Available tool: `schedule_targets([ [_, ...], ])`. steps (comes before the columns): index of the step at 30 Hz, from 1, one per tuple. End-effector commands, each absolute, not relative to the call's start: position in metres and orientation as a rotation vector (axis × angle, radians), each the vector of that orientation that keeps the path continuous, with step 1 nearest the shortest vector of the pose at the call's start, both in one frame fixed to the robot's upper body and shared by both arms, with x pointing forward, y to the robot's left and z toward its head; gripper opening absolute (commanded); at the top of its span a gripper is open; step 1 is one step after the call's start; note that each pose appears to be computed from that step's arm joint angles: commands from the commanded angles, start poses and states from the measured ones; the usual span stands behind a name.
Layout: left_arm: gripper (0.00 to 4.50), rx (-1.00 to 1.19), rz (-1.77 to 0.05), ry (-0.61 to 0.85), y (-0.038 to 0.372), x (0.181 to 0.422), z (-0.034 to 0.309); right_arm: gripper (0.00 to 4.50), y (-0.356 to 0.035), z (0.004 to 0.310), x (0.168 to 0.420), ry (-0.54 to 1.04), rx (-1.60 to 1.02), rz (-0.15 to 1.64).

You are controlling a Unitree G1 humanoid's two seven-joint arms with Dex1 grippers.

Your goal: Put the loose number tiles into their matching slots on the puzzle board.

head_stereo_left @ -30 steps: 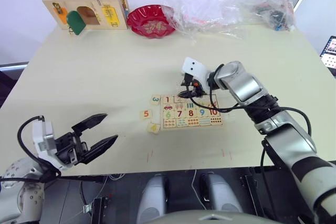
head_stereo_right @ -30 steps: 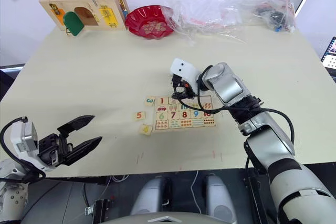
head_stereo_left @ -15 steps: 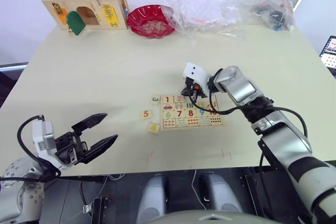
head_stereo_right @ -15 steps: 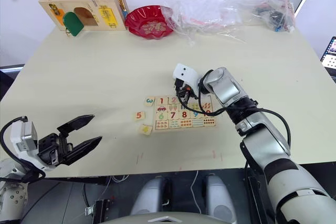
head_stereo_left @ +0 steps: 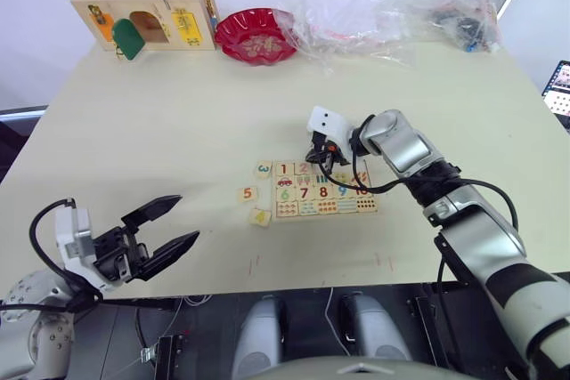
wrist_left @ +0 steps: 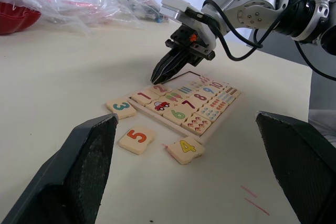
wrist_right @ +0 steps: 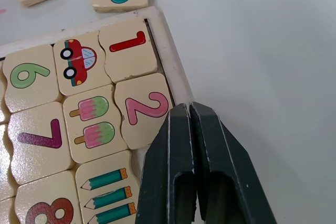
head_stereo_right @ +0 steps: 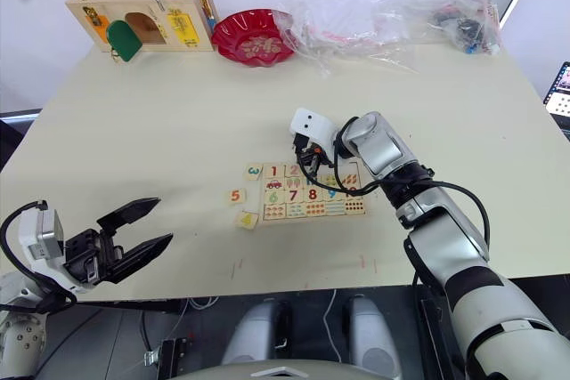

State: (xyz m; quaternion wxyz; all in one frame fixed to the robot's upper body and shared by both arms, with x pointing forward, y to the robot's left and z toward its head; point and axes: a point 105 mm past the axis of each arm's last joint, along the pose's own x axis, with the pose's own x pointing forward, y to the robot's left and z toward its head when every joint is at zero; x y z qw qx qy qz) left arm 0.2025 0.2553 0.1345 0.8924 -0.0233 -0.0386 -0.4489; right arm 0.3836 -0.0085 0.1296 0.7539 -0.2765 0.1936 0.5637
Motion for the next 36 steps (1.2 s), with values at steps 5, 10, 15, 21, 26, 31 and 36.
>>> schedule_targets([
  [5, 4.5, -0.018, -0.928, -0.113, 0.257, 0.201, 0.143, 0.07, -0.003, 0.143, 0.381, 0.357, -0.631, 1.258],
  [10, 4.5, -0.018, -0.927, -0.111, 0.257, 0.201, 0.142, 0.07, -0.006, 0.142, 0.383, 0.355, -0.639, 1.246],
  [15, 4.5, -0.02, -0.921, -0.108, 0.257, 0.201, 0.141, 0.07, -0.021, 0.156, 0.38, 0.288, -0.611, 1.254],
  [21, 4.5, -0.026, -0.907, -0.101, 0.258, 0.2, 0.137, 0.07, -0.049, 0.178, 0.357, 0.046, -0.465, 1.29],
  [26, 4.5, -0.029, -0.898, -0.092, 0.259, 0.199, 0.133, 0.07, -0.09, 0.181, 0.337, 0.086, -0.231, 1.31],
  [31, 4.5, -0.031, -0.887, -0.075, 0.263, 0.198, 0.128, 1.54, -0.132, 0.178, 0.305, 0.037, -0.171, 1.28],
  [36, 4.5, -0.032, -0.884, -0.061, 0.266, 0.198, 0.124, 3.94, -0.161, 0.164, 0.279, 0.066, -0.191, 1.246],
])
